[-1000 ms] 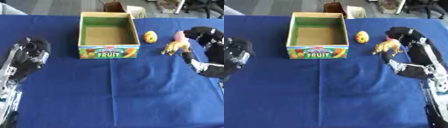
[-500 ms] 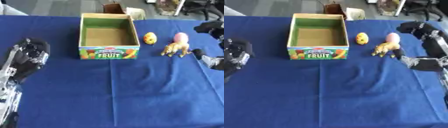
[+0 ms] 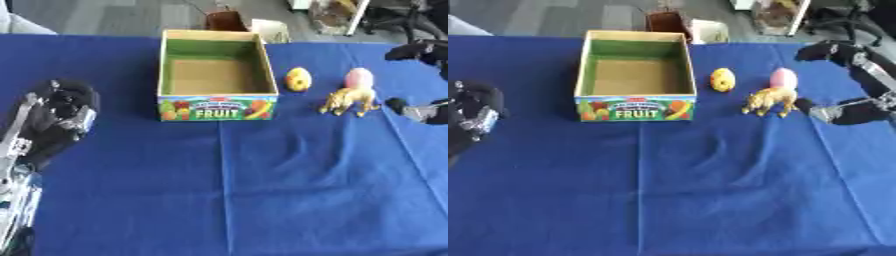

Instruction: Pick up objects on the table and place them in the box.

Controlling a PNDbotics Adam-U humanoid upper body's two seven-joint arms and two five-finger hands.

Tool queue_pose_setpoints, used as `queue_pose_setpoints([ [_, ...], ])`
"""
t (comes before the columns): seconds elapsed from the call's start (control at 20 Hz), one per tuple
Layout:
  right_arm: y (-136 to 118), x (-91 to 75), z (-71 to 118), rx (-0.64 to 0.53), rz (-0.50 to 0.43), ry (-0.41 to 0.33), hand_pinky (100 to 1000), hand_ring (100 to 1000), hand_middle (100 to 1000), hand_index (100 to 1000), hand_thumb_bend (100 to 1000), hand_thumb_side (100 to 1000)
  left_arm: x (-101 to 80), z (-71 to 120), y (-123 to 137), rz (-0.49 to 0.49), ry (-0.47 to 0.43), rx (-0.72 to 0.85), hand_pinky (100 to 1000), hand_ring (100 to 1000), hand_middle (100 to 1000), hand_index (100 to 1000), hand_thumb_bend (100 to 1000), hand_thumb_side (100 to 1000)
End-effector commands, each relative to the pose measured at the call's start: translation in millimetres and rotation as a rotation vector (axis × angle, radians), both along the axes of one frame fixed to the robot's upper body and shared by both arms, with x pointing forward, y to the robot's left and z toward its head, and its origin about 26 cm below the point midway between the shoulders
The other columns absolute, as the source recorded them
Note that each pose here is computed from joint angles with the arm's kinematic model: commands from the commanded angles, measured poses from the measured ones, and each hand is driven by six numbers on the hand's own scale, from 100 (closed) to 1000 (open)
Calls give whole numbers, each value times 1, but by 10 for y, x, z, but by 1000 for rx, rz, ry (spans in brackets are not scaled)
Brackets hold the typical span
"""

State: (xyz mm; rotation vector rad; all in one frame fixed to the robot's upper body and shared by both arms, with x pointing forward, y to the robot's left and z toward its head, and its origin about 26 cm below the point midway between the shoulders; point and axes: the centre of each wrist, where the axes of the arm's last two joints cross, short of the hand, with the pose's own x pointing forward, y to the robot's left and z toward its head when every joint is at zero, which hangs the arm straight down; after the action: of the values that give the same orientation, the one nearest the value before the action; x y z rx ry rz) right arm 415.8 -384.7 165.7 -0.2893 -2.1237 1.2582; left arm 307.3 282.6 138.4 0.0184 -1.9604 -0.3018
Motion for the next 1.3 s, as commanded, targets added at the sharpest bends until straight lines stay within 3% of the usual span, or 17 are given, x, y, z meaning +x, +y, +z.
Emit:
queue_pose_setpoints([
  [0.05,-107,82,44,-105,15,-25,845,839,751,867,390,100,-7,79,29,-1,-23,20,547,502,540,601,225,151],
  [0.7,64,310,-163,-214,5,-20,839,825,746,867,389,100,0,90,12,-8,-28,17,546,501,539,600,224,150],
  [1.3,222,406,-372,-247,-32,16,829,809,726,850,329,100,9,106,-8,-16,-35,14,545,501,538,600,225,149],
])
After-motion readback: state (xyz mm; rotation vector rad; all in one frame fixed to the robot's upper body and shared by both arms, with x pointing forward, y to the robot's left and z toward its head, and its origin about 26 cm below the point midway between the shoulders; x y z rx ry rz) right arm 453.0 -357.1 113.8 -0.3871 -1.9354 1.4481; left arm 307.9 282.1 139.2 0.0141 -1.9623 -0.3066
